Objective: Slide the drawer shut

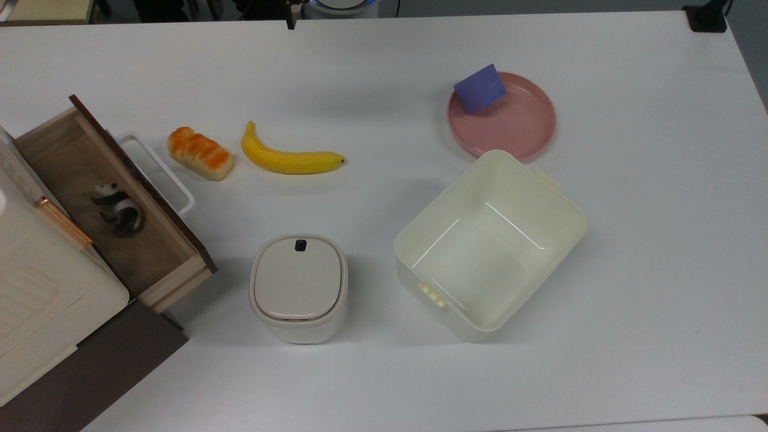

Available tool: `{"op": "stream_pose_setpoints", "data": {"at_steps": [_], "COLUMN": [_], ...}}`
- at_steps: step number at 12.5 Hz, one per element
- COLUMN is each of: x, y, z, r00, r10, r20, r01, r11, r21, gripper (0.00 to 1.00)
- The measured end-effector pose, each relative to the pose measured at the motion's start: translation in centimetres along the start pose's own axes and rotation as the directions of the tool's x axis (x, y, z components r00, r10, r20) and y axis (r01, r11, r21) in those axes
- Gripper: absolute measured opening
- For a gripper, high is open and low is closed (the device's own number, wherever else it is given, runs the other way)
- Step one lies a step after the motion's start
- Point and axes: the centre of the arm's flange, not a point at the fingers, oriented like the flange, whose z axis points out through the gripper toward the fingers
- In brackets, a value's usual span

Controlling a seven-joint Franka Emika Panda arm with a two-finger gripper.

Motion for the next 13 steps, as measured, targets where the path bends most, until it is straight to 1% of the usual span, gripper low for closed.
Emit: {"op": "stream_pose_setpoints", "data": {"at_steps": [5,9,13], "x": [0.00,0.04,-0.06], "y": [0.00,0.23,0.22], "z": [0.01,-0.76,-0.69], "r00": [1.000,0.999,0.999], "r10": [0.026,0.033,0.033], "r20": [0.000,-0.015,-0.005], "r01": [-0.026,-0.033,-0.033], "r11": [1.000,0.999,0.999], "r21": [0.000,0.001,0.000], "gripper": [1.00,1.00,1.00]}}
